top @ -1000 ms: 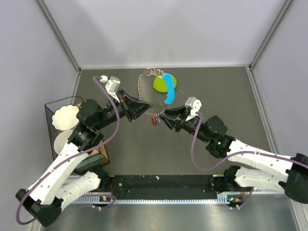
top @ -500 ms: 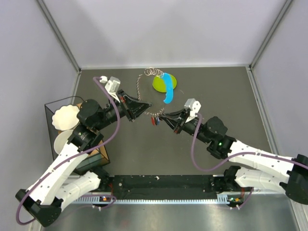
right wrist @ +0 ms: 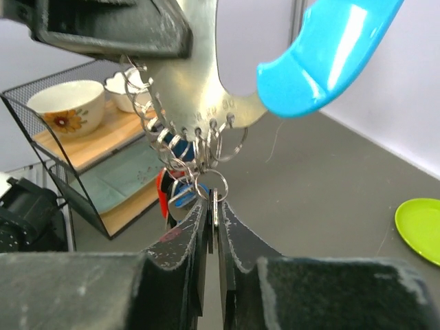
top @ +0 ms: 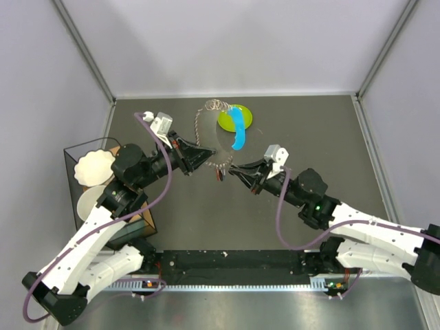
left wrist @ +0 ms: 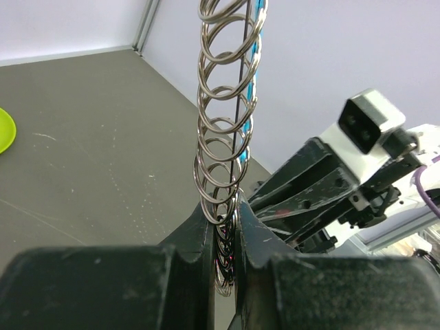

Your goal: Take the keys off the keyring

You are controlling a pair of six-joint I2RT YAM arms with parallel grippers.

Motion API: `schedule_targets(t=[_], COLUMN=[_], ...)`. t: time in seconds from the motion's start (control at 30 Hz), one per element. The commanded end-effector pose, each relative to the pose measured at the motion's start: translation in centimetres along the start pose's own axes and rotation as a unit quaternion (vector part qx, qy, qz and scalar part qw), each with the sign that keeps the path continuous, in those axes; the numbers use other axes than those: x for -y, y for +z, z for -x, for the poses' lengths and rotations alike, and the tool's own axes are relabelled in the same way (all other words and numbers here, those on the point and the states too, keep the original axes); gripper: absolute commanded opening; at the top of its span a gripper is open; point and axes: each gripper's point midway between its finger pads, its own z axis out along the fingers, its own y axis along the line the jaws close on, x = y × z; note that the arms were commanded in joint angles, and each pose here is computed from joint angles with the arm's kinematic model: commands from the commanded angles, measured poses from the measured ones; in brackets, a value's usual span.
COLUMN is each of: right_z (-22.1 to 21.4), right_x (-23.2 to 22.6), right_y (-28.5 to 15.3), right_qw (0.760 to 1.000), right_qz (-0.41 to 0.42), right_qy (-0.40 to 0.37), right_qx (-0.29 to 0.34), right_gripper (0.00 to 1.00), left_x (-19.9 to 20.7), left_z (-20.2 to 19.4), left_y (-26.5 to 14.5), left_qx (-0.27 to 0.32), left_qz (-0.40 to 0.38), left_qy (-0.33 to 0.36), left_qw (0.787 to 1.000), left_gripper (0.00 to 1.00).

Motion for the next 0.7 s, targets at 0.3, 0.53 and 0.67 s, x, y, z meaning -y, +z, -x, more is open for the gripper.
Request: schedule_targets(t=[0.3, 0.53, 0.67], right_z=[0.5, 0.7, 0.5], right_x=[-0.4, -0.6, -0.6], right_y=[2.6, 3.0, 3.2], right_qw=[0.999, 0.999, 0.999], right_qz=[0.011, 0.020, 0.020], right_qy=[0.006, 0.007, 0.006], right_qx=[0.031, 0.038, 0.038], right_gripper=[0.25, 0.35, 0.38], left_x=[3.0, 2.9, 2.9], left_z=[2.9, 2.8, 2.8], left_y=[-0.5, -0.3, -0.3], left_qx=[0.046, 0.045, 0.044], left_qz=[-0.052, -0.052, -0.051], left_qy=[0.001, 0.001, 0.001], left_qw=[0.998, 0.998, 0.998], left_gripper=[0.00, 0.00, 0.00])
